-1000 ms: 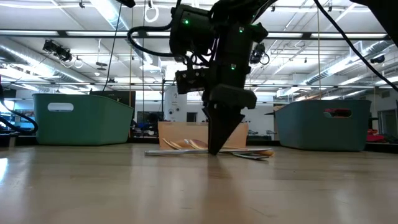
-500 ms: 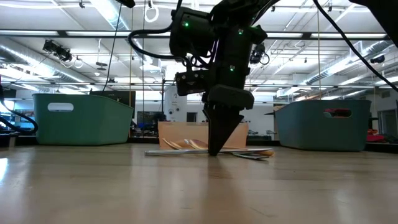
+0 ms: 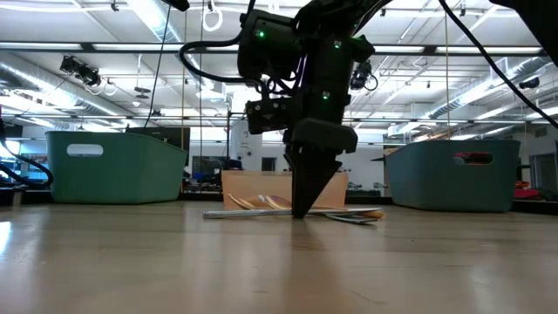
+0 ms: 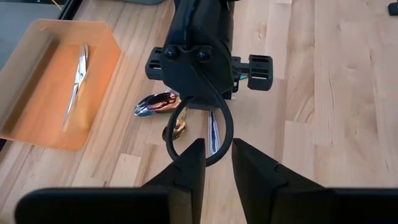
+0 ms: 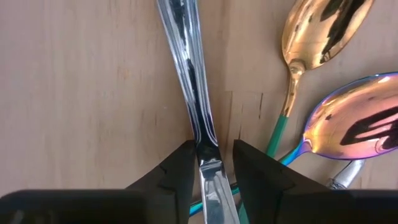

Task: Pick & Place Kitchen Items
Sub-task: Put the silver knife into the orange bin

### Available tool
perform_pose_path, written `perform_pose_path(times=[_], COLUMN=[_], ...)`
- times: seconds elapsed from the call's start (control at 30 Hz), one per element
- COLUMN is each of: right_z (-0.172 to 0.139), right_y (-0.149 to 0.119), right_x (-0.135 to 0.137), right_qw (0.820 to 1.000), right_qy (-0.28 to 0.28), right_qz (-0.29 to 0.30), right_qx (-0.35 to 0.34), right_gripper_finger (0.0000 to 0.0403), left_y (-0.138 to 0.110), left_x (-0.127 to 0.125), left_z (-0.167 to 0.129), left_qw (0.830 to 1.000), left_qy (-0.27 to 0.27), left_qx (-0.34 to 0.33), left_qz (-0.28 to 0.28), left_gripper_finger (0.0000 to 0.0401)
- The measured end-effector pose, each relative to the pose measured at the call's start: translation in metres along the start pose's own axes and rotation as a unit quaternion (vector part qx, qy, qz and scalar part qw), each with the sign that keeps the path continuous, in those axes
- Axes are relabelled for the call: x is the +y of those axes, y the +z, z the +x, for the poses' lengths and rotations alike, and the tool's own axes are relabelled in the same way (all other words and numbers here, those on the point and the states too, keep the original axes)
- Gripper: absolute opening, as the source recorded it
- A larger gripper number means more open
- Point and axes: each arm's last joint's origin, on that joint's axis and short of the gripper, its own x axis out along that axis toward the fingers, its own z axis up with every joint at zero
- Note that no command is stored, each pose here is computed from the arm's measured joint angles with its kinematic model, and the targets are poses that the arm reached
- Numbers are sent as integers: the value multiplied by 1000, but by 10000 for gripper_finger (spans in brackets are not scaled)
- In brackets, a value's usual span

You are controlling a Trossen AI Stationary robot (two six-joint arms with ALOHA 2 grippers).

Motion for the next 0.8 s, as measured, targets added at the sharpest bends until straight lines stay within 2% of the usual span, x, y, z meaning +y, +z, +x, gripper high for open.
perform_pose_path(times=[0.33,0.8], right_z=[0,0], right_y=[0,-1], right_x=[0,1], right_qw=[1000,999], right_qy=[0,10], right_qz=[-18,-42], right_qx=[1,3], right_gripper_finger=[52,49], left_y=[0,0], left_x=[0,0], left_z=[0,0], left_qw=[1000,1000], left_qy=[0,0], left_qx=[0,0], left_qz=[0,0], left_gripper_finger=[85,85])
